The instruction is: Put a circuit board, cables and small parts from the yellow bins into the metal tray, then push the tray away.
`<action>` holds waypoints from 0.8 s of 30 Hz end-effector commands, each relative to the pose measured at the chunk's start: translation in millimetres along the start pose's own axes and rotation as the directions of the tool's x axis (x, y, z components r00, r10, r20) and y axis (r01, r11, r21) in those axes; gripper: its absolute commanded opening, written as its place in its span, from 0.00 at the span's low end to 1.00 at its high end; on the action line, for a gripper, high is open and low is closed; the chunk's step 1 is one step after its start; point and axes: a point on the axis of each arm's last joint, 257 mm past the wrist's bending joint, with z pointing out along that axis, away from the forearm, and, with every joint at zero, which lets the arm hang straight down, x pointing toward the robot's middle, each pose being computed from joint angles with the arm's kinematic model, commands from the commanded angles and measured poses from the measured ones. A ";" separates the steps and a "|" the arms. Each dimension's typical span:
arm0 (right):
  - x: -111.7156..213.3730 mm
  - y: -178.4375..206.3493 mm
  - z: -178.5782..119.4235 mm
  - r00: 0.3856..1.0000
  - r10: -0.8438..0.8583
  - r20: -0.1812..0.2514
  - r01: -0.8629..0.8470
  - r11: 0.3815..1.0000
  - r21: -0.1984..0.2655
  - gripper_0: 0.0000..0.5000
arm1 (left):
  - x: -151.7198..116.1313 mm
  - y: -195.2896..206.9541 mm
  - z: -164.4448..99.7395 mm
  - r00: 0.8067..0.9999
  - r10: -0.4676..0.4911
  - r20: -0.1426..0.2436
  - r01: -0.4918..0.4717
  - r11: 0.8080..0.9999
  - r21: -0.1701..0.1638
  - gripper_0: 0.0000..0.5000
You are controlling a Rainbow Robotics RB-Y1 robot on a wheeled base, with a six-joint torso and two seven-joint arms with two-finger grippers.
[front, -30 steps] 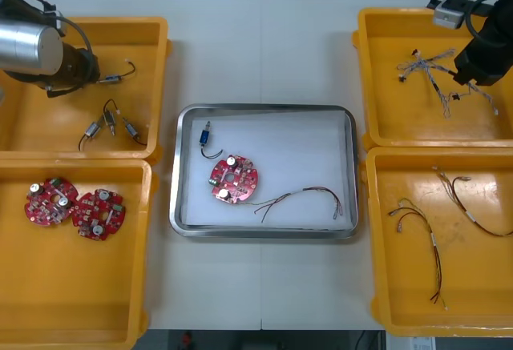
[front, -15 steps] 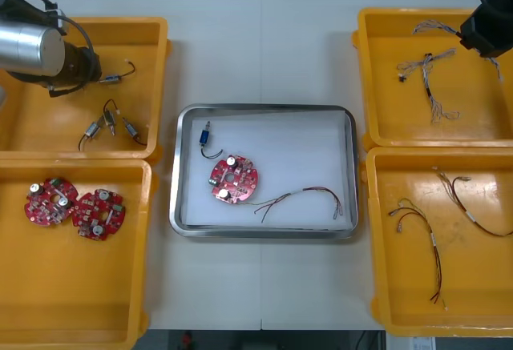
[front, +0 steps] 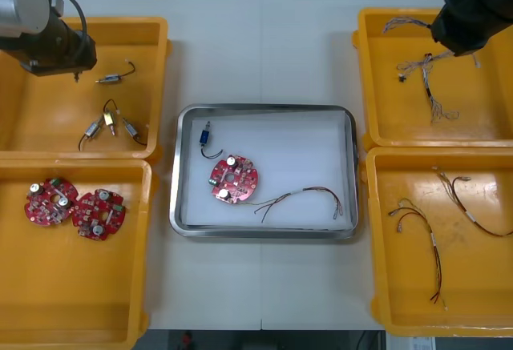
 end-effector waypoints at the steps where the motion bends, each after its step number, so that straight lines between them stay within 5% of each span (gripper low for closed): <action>1: -41.8 37.9 -0.1 0.993 -0.108 0.055 0.109 0.994 -0.019 0.00 | -24.4 16.7 -40.5 0.995 0.094 0.035 -0.092 0.995 -0.049 0.00; 12: -100.1 120.0 5.5 0.967 -0.223 0.125 0.235 0.968 -0.091 0.00 | 5.4 -9.5 -87.5 0.987 0.161 -0.012 -0.161 0.986 -0.036 0.00; 24: -88.9 208.7 41.6 0.939 -0.336 0.069 0.343 0.911 -0.227 0.00 | 50.9 -47.4 -126.8 0.973 0.228 -0.040 -0.226 0.974 0.032 0.00</action>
